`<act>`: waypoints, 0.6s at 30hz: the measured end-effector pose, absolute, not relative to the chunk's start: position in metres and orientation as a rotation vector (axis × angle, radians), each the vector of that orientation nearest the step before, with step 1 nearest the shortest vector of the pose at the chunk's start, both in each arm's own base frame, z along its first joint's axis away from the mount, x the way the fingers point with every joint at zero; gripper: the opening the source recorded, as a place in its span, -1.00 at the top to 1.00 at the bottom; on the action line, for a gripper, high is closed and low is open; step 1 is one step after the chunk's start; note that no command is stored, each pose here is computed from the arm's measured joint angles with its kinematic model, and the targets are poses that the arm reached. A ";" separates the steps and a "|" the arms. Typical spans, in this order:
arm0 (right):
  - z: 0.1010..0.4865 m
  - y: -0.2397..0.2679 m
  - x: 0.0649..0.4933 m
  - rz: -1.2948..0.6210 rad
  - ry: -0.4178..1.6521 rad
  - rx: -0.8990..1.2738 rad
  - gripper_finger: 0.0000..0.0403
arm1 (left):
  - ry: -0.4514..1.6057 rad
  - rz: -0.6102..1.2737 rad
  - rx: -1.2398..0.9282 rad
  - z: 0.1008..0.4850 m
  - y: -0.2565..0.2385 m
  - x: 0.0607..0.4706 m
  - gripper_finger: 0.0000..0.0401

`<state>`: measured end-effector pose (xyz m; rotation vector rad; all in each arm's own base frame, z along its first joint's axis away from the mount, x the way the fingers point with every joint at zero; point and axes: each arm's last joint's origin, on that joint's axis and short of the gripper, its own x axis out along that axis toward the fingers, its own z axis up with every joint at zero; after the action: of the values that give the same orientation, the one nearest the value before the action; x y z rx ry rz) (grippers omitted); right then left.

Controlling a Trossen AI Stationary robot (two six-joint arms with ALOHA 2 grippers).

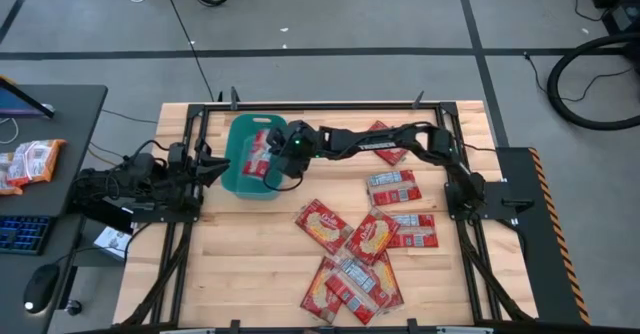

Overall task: Sort popcorn bags into baskets
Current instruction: Put the red popcorn bag into the green bin

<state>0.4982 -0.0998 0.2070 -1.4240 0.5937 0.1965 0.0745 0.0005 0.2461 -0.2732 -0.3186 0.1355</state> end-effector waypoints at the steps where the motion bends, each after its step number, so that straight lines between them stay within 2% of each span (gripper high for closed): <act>1: 0.206 -0.100 0.501 0.195 0.589 -1.435 0.85 | -0.319 0.135 -0.275 0.246 0.001 0.075 0.67; 7: 0.200 -0.102 0.502 0.204 0.601 -1.458 0.48 | -0.315 0.135 -0.276 0.246 0.001 0.075 0.67; 12: 0.209 -0.106 0.500 0.098 0.655 -1.432 0.19 | -0.309 0.136 -0.275 0.245 0.001 0.075 0.67; 18: 0.222 -0.100 0.492 -0.039 0.786 -1.362 0.03 | -0.299 0.138 -0.272 0.244 0.000 0.075 0.67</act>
<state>0.4923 -0.0999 0.2225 -1.3624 0.7856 -0.0392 0.0751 0.0005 0.2442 -0.2721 -0.2985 0.1375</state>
